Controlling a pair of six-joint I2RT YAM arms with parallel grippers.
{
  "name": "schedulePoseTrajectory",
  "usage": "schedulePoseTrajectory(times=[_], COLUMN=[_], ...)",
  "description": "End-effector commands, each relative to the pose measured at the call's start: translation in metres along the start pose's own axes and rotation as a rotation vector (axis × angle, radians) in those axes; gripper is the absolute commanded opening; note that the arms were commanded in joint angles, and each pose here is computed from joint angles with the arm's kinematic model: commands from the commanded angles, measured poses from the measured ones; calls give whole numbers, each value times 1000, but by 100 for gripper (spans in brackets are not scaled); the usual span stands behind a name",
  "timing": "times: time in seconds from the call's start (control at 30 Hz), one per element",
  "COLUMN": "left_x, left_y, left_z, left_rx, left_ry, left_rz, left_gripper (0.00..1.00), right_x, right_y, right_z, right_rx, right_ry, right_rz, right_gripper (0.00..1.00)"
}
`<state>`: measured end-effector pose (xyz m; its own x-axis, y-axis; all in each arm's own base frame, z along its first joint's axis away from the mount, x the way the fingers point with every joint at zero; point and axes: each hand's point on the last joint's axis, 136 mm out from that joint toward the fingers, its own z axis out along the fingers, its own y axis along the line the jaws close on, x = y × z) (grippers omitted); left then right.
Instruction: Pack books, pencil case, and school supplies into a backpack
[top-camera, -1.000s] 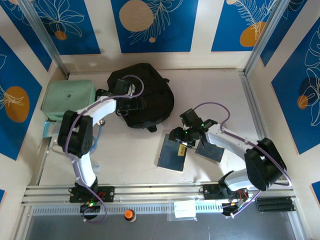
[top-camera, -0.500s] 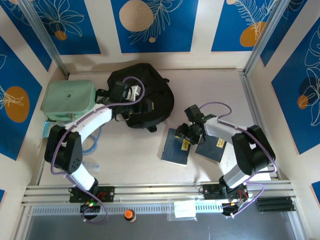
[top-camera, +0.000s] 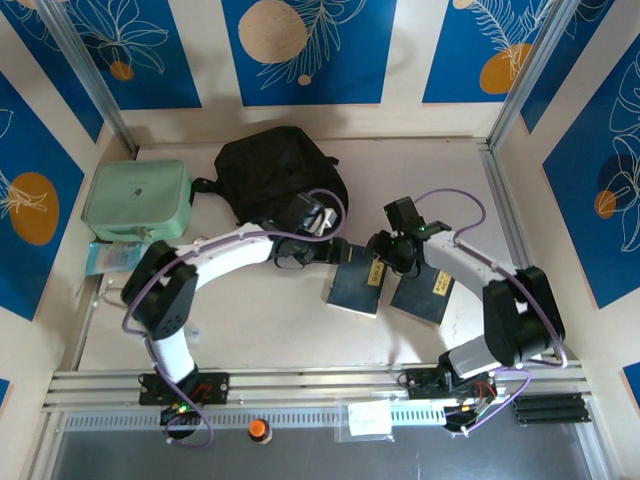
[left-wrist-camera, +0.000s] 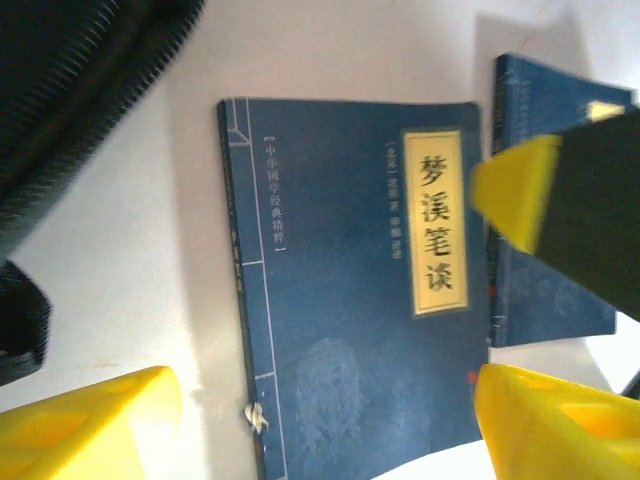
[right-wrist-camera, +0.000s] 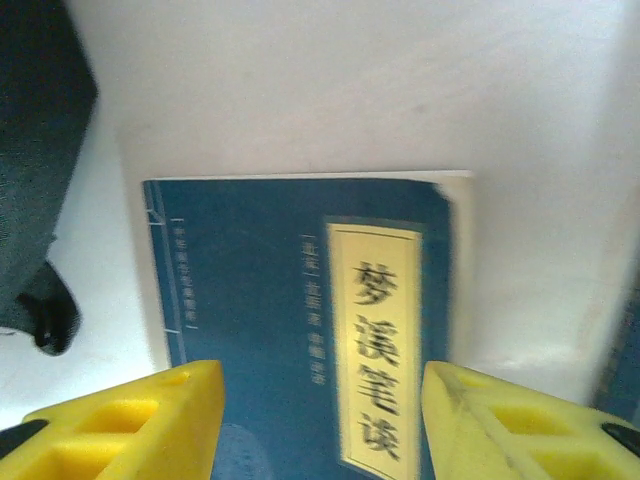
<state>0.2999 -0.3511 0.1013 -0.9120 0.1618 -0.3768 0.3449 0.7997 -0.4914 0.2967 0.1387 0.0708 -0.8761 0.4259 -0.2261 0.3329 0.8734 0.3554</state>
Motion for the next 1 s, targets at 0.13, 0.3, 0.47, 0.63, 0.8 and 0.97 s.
schedulePoseTrajectory(times=[0.13, 0.3, 0.47, 0.63, 0.8, 0.97], left_x=[6, 12, 16, 22, 22, 23], left_y=[7, 18, 15, 13, 7, 0], left_z=[33, 52, 60, 69, 74, 80], left_rx=[-78, -98, -68, -39, 6, 58], left_ry=[51, 87, 106, 138, 148, 170], left_rz=[-38, -59, -80, -123, -159, -208], left_gripper=[70, 63, 57, 52, 48, 52], right_x=[35, 42, 46, 46, 48, 47], right_y=[-42, -38, -42, -41, -46, -46], right_z=[13, 27, 34, 38, 41, 43], right_rx=[139, 108, 121, 98, 98, 66], right_ry=[76, 136, 165, 176, 182, 170], right_rz=[26, 40, 56, 69, 89, 116], right_gripper=[47, 31, 23, 20, 18, 18])
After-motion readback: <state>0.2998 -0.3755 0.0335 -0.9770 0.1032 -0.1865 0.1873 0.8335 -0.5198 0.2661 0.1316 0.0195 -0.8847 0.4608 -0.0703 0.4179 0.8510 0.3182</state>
